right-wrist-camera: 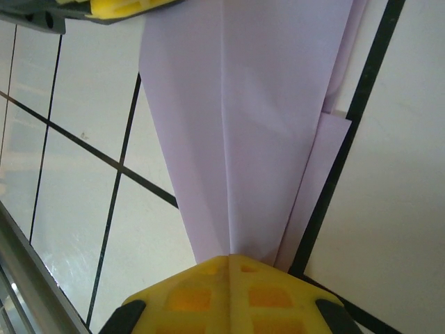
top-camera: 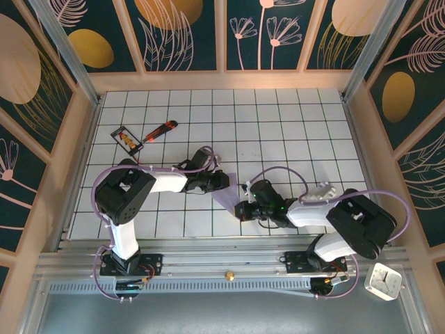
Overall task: Fold a paper plane with a square sheet of paper (pick it up from the middle)
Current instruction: Fourth fold the wing at the center of the table.
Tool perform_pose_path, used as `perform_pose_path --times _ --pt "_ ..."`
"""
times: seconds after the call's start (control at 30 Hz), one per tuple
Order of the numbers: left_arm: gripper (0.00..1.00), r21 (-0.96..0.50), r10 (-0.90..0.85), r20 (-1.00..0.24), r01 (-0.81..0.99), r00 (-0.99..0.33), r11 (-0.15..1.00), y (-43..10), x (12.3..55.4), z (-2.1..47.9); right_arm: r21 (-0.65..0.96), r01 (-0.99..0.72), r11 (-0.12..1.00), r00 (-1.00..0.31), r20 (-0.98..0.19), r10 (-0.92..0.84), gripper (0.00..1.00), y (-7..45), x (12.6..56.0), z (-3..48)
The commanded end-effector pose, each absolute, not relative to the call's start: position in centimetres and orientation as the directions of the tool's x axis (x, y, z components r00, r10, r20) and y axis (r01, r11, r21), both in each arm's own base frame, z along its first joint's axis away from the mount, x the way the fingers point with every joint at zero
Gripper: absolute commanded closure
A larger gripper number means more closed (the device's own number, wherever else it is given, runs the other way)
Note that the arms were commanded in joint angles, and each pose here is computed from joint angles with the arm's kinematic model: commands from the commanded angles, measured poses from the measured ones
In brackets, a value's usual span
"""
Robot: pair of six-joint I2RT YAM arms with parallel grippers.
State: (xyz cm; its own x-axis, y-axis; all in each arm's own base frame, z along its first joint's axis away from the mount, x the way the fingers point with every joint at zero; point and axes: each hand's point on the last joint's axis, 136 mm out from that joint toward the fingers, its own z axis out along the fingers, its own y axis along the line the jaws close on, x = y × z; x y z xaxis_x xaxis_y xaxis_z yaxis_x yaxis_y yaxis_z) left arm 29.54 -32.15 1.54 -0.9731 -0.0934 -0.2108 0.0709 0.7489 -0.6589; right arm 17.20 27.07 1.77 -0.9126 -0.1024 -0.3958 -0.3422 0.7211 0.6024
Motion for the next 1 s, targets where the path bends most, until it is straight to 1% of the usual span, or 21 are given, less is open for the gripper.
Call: perform_pose_path --times 0.0,0.13,0.23,0.4,0.53,0.7,0.83,0.97 --pt "0.81 -0.501 -0.103 -0.167 -0.005 -0.981 0.865 -28.5 28.6 -3.4 0.547 -0.301 0.781 -0.946 -0.275 -0.172 0.98 24.5 13.8 -1.3" --pt "0.81 -0.5 -0.103 -0.167 -0.006 -0.98 0.866 -28.4 28.6 -3.4 0.535 -0.305 0.788 -0.945 -0.269 -0.183 0.99 24.0 13.2 -1.3" --pt "0.81 -0.498 -0.103 -0.167 -0.006 -0.981 0.867 -28.4 28.6 -3.5 0.541 -0.328 0.774 -0.933 -0.316 -0.174 0.99 24.4 14.1 0.4" --pt "0.81 -0.499 -0.102 -0.163 -0.007 -0.981 0.866 -28.5 28.5 -3.6 0.588 -0.35 0.729 -0.905 -0.413 -0.102 0.98 25.8 17.0 4.9" --pt "0.81 -0.5 -0.102 -0.163 -0.007 -0.981 0.866 -28.5 28.5 -3.6 0.607 -0.378 0.699 -0.891 -0.445 -0.096 0.98 27.3 18.0 6.7" --pt "0.81 -0.501 -0.101 -0.162 -0.006 -0.982 0.865 -28.5 28.5 -3.6 0.604 -0.392 0.694 -0.889 -0.442 -0.118 0.98 28.6 18.9 6.1" --pt "0.81 -0.502 -0.101 -0.161 -0.006 -0.982 0.865 -28.6 28.6 -3.6 0.595 -0.388 0.704 -0.898 -0.418 -0.141 0.99 29.1 19.2 4.4" --pt "0.81 -0.503 -0.102 -0.16 -0.007 -0.982 0.864 -28.6 28.6 -3.6 0.58 -0.373 0.724 -0.911 -0.379 -0.166 0.99 28.5 18.6 2.4"
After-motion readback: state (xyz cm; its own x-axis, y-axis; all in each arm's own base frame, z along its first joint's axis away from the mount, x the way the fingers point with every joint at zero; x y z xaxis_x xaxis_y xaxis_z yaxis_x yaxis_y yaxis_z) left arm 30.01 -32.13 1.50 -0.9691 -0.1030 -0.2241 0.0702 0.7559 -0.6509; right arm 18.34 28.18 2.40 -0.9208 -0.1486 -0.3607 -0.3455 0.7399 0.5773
